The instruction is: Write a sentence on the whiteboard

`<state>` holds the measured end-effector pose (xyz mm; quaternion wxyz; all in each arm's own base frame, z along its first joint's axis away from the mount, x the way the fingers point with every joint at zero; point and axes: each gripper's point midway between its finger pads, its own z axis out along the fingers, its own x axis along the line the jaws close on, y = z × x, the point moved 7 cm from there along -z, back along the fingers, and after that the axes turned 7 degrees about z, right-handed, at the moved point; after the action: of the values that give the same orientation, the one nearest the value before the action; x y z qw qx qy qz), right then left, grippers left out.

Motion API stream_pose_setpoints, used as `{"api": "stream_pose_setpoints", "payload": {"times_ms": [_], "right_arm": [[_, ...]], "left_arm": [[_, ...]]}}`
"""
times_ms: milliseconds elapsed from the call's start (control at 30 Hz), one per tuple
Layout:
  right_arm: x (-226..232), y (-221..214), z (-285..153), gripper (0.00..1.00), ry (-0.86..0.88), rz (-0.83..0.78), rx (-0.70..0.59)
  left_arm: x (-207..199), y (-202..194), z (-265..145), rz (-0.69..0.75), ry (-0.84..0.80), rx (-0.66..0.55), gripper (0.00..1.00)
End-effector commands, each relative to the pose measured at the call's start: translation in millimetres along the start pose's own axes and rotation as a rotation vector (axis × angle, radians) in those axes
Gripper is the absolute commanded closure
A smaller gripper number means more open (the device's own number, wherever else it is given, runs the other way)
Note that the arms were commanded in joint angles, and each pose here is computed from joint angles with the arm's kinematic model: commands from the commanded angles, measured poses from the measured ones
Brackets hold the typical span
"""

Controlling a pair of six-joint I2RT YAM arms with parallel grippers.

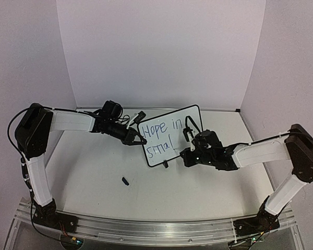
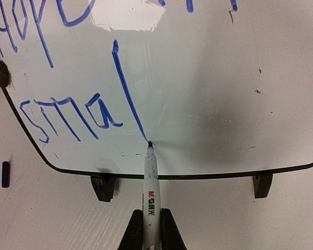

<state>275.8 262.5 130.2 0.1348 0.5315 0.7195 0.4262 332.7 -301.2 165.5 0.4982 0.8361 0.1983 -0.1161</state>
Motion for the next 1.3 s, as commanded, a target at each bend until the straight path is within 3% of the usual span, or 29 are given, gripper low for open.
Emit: {"api": "stream_pose_setpoints", "payload": {"times_ms": [0,600,1267], "right_arm": [[3.7,27.3,-19.0,1.0,-0.011,-0.005,-0.091],[20.5,68.8,-15.2,1.0,-0.011,-0.087,-0.171],[1.5,21.2,-6.3,1.0,-0.033,-0.01,-0.07]], "left_arm": [[-8.2,1.7,7.2,0.003,-0.029,0.024,1.0],[-8.3,1.8,7.2,0.003,-0.029,0.024,1.0],[-8.9,2.6,6.5,0.006,-0.03,0.022,1.0]]}}
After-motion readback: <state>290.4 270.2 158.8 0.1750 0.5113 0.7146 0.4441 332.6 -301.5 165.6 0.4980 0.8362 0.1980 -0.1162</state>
